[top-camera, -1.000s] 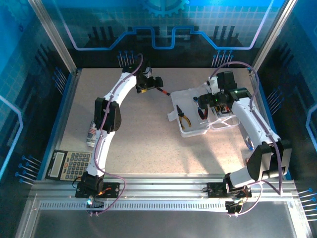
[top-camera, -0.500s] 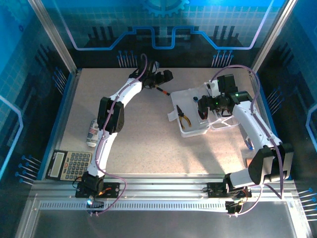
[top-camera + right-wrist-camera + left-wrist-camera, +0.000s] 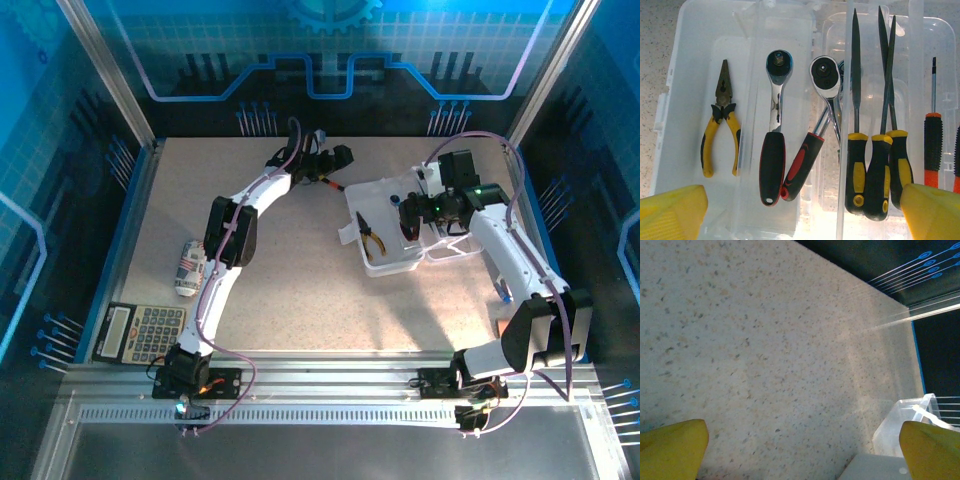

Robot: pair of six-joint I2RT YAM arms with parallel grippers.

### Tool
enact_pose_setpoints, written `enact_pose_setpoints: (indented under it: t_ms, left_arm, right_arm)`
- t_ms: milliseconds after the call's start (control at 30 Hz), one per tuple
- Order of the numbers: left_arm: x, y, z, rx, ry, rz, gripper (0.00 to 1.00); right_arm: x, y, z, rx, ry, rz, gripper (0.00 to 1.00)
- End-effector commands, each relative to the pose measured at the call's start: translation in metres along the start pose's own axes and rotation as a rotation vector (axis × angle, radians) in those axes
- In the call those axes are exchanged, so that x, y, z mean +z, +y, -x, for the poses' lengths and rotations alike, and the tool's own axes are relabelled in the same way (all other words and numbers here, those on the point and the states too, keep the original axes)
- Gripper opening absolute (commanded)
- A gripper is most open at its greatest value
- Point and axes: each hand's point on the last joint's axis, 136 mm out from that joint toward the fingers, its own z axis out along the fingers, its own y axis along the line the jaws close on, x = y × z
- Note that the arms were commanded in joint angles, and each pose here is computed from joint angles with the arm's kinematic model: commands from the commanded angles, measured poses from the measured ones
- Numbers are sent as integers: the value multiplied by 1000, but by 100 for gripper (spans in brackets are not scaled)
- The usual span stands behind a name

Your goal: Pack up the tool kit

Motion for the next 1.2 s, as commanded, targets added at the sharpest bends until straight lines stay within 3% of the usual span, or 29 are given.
enact_pose_setpoints:
  t_ms: [0,300,533,733,933,1167]
  left_arm:
    - [-18,20,-23,-6,80,133,99]
    - [-93,71,-50,-28,160,423,99]
    - [-150,78,-43,96,191,664,99]
    - [-145,84,-44,109,264,720,99]
    - [-117,68,-46,132,265,665,99]
    - [-114,77,-50,198,291,782,96]
  right_arm:
    - [-10,6,-1,-1,-14,9,100]
    - [-14,8,-1,4,-37,23,100]
    - [-10,13,-3,16,-43,44,100]
    - [-7,16,-4,22,-47,62,100]
    - [-6,16,-7,18,-38,67,100]
    - [-5,18,-10,17,-38,73,100]
